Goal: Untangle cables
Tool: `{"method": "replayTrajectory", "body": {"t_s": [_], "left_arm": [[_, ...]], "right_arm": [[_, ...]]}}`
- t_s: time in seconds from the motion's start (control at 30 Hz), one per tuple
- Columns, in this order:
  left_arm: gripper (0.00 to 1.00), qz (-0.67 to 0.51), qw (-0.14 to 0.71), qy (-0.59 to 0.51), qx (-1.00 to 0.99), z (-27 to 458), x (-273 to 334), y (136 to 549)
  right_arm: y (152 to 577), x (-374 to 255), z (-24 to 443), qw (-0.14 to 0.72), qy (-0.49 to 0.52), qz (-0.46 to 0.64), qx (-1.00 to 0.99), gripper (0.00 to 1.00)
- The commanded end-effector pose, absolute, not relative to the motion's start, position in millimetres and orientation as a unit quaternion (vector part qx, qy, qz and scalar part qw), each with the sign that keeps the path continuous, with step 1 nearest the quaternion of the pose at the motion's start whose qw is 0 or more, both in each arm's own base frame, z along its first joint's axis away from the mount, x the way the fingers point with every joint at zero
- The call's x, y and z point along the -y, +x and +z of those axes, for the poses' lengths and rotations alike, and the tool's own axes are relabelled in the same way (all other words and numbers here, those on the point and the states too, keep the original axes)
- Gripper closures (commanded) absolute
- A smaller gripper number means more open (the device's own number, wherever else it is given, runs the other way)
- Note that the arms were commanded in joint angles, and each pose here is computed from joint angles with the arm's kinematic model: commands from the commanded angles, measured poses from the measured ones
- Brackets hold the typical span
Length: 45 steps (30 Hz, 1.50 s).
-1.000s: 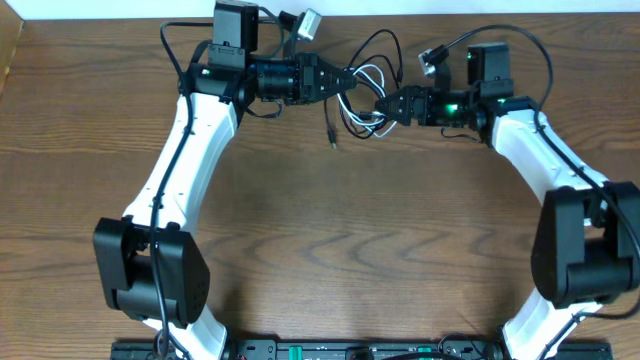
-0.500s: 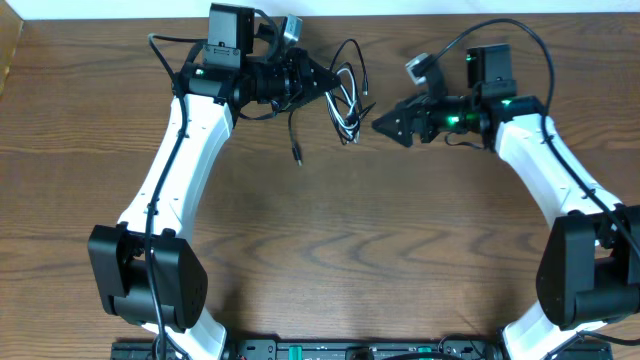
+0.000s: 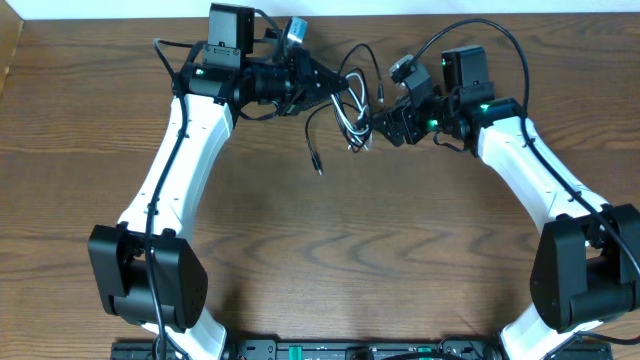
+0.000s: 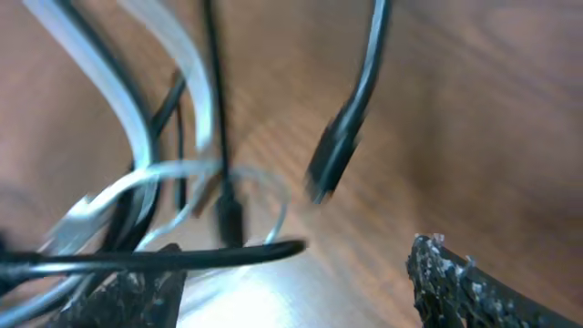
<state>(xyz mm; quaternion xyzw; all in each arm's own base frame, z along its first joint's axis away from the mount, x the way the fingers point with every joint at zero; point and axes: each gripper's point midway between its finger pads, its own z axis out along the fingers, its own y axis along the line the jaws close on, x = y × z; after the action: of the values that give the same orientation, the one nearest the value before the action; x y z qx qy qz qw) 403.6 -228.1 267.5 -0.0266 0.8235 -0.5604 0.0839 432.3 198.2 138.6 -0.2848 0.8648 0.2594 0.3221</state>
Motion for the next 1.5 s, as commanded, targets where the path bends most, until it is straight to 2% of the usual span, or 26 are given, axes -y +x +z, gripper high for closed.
{"method": "replayTrajectory", "body": {"t_s": [0.0,0.1,0.17,0.27,0.3,0.33,0.4,0.5,0.63,0.7,1.03,1.1,1.2,1.23,1.27,1.37,1.47], "left_arm": [[0.92,-0.603,0.079,0.011,-0.794,308,232,388],[0.92,-0.61,0.068,0.009,-0.79,310,233,385],[0.92,-0.611,0.065,0.008,-0.789,311,233,384],[0.92,-0.614,0.063,0.01,-0.787,312,233,383],[0.93,-0.614,0.062,0.011,-0.787,312,233,383],[0.92,-0.614,0.063,0.011,-0.787,312,233,383],[0.92,-0.614,0.064,0.013,-0.787,312,233,383],[0.93,-0.613,0.073,0.019,-0.787,312,231,385],[0.92,-0.614,0.094,0.027,-0.783,316,225,391],[0.93,-0.617,0.117,0.042,-0.777,322,223,396],[0.92,-0.635,0.249,0.17,-0.711,377,227,407],[0.93,-0.635,0.259,0.178,-0.706,382,227,409],[0.93,-0.635,0.259,0.179,-0.706,382,228,408],[0.93,-0.635,0.258,0.178,-0.706,381,228,408],[0.92,-0.635,0.257,0.179,-0.706,381,229,408],[0.93,-0.635,0.257,0.179,-0.706,381,230,407],[0.93,-0.634,0.258,0.177,-0.707,380,230,408]], "right_arm": [[440,-197,149,0.348,-0.291,0.238,-0.859,0.25],[444,-205,156,0.367,-0.302,0.239,-0.847,0.25],[444,-210,158,0.373,-0.31,0.24,-0.841,0.29],[442,-218,160,0.377,-0.317,0.242,-0.836,0.48],[443,-218,160,0.377,-0.315,0.239,-0.837,0.62],[446,-214,158,0.376,-0.298,0.233,-0.846,0.69],[460,-192,152,0.372,-0.205,0.194,-0.884,0.85],[476,-138,139,0.364,-0.043,0.118,-0.923,0.94],[472,-72,122,0.333,0.123,0.058,-0.933,0.89],[467,-52,111,0.309,0.165,0.052,-0.935,0.89],[429,-41,57,0.179,0.201,0.069,-0.961,0.88],[426,-44,54,0.17,0.196,0.072,-0.963,0.82],[427,-65,58,0.169,0.132,0.116,-0.97,0.72],[429,-74,61,0.172,0.1,0.14,-0.97,0.67],[430,-86,67,0.177,0.061,0.169,-0.968,0.56],[428,-118,89,0.193,-0.048,0.25,-0.948,0.35],[427,-136,120,0.215,-0.099,0.295,-0.926,0.28]]}}
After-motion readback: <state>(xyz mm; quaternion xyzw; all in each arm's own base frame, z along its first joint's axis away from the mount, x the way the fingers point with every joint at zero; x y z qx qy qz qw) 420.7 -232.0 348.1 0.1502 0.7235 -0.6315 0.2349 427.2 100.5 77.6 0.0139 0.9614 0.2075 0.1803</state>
